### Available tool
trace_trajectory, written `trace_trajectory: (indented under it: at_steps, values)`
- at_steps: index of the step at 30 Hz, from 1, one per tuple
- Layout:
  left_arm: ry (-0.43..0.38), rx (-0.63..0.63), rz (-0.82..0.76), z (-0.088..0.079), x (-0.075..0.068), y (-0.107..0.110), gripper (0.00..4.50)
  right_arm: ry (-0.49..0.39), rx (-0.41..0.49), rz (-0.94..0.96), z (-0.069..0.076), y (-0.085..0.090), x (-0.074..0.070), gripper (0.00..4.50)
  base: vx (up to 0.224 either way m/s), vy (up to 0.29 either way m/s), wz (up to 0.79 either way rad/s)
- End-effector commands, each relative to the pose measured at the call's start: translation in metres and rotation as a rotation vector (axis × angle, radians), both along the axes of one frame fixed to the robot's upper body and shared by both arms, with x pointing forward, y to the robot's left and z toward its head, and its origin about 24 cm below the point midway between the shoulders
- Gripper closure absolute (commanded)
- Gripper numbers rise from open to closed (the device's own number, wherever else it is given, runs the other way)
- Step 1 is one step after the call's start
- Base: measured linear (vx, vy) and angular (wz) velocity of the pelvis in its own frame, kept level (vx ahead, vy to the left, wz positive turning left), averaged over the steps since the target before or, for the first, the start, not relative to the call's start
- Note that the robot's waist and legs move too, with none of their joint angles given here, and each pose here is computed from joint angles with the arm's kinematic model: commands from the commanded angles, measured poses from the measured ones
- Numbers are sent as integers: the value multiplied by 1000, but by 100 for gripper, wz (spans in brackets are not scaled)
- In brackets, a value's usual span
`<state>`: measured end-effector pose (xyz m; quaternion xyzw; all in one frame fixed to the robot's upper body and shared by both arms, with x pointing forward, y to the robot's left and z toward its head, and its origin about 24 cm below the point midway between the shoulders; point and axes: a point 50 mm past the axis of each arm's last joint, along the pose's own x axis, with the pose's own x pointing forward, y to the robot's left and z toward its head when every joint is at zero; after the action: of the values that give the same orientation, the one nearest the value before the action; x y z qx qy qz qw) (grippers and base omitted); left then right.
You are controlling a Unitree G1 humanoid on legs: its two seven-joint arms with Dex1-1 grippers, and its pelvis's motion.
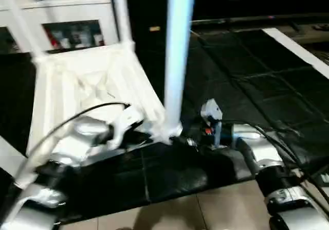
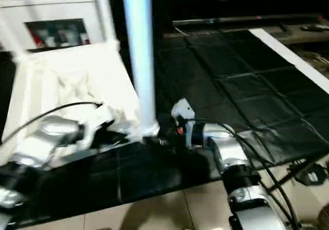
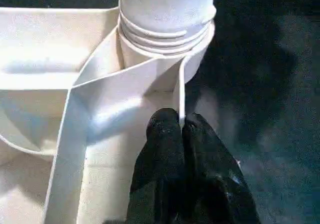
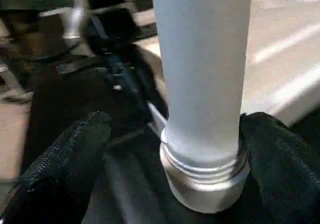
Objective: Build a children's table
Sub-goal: Rotate leg to tighten
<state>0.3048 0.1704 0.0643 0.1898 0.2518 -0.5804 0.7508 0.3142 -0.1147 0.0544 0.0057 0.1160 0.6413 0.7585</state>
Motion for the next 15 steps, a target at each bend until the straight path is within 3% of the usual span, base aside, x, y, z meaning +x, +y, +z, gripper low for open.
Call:
trace_trajectory:
  at_steps: [1,9,15]
  values:
    - [4,4,-139,5,-6,-7,450,-12,0,102,12,5,4,9,0,0,0]
    - [27,52,-251,3,-14,-5,450,17,-40,244,15,17,6,9,0,0,0]
    - [24,60,-279,2,-15,-6,450,56,-54,310,15,22,7,78,0,0,0]
